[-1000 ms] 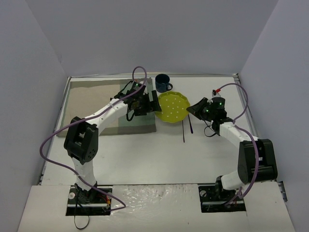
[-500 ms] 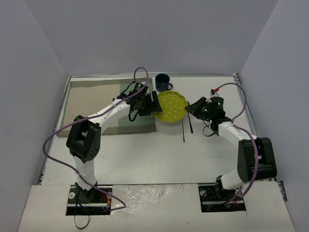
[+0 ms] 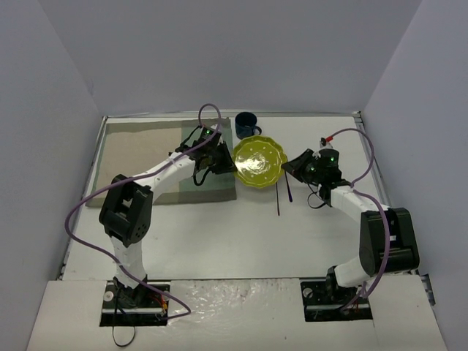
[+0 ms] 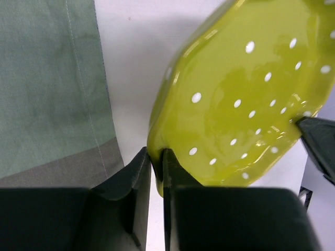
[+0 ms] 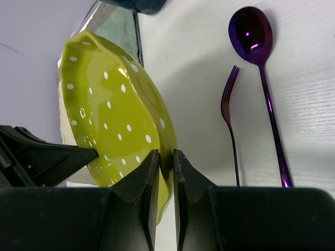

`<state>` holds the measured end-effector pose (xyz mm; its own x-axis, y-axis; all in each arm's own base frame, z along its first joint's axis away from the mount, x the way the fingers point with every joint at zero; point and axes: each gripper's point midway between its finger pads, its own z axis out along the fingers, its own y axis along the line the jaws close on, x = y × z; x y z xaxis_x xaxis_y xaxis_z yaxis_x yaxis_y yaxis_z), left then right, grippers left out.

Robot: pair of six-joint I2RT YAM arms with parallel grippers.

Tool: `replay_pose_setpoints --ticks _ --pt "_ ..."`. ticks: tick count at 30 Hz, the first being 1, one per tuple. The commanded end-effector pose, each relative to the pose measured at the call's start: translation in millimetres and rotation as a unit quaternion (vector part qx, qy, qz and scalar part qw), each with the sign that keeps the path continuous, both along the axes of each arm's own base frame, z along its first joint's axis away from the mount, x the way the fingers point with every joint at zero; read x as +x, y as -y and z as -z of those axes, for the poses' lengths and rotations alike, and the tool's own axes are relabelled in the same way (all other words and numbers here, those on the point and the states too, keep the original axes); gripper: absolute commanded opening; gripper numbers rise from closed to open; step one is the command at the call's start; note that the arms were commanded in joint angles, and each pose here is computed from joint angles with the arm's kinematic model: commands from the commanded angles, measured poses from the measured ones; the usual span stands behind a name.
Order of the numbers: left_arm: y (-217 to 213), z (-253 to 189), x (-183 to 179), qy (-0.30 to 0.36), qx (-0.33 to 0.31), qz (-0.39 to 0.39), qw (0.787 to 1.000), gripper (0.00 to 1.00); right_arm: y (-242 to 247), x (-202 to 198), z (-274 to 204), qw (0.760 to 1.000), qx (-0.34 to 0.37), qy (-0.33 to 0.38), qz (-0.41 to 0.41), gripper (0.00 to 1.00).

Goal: Set the dinner table for one person

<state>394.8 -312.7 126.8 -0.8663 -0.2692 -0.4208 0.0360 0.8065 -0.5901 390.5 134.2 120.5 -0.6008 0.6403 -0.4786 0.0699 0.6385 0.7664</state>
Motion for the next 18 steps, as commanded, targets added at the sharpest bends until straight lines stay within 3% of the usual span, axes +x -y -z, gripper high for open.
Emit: replay_pose_setpoints --ticks 1,12,18 --pt "7 -48 3 0.062 -0.037 0.010 0.997 0.00 -23 16 -76 0.990 0.062 0.122 -0.039 0.00" --pt "-11 -76 -8 0.074 -0.091 -0.003 0.993 0.00 -19 17 -56 0.995 0.005 0.096 -0.039 0.01" --pt "-27 -102 -14 0.081 -0.127 -0.025 0.988 0.00 -16 17 -47 0.995 -0.024 0.085 -0.042 0.12"
